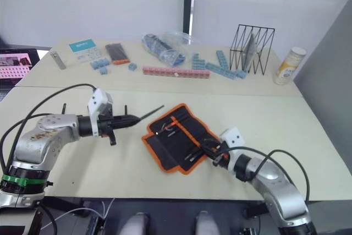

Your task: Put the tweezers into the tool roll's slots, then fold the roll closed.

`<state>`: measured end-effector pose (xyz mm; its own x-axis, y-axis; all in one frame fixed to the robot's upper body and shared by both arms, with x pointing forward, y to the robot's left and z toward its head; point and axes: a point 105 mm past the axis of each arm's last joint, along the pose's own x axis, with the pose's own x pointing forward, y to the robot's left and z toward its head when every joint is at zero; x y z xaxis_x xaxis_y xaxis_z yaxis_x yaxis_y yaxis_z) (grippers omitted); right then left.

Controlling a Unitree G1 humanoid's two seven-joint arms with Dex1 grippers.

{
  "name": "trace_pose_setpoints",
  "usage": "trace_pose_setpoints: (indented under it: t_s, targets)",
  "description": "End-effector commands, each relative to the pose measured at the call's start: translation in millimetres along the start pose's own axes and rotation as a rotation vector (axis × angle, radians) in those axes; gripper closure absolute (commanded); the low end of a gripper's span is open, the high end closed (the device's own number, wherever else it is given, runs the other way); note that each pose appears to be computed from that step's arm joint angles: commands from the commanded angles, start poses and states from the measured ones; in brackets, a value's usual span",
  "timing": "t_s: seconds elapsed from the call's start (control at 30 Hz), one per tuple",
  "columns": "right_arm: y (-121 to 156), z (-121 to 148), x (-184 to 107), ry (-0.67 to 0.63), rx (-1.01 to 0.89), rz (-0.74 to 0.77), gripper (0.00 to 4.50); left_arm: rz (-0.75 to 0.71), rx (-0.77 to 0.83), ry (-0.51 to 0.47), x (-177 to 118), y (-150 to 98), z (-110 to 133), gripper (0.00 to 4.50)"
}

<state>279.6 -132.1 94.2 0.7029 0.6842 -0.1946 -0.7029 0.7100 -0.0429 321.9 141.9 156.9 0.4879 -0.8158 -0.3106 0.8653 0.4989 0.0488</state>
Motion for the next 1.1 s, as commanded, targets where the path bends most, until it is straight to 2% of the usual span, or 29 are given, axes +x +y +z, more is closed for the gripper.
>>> trace_pose_setpoints:
  t_s: [0.03,0.23,0.37,0.6,0.7,0.83,0.93,1.03,1.1]
  targets:
    - [5,1,5,-0.030,-0.039,-0.010,4.48,-0.020,0.004,0.032,8,-13,4,4.50]
    - [2,-8,12,-0.042,-0.013,-0.058,4.48,-0.027,-0.043,0.115,21,-32,-1,4.50]
    - [-1,-6,14,-0.061,0.003,-0.098,4.48,0.006,-0.038,0.183,25,-31,-8,4.50]
    - [6,29,8,-0.219,0.019,-0.057,4.48,0.005,-0.023,0.196,26,-29,-5,4.50]
    - [-1,34,7,-0.233,0.027,-0.090,4.48,-0.001,-0.009,0.205,26,-29,-6,4.50]
    - [-14,13,9,-0.127,0.022,-0.146,4.48,0.000,0.002,0.204,27,-28,-3,4.50]
    - [-13,-9,12,-0.029,0.033,-0.138,4.48,0.001,0.005,0.203,29,-28,1,4.50]
    - [-14,-34,14,0.087,0.076,-0.156,4.48,0.001,-0.001,0.229,31,-30,-1,4.50]
    - [-14,-41,13,0.116,0.107,-0.164,4.48,-0.009,0.000,0.259,33,-34,-5,4.50]
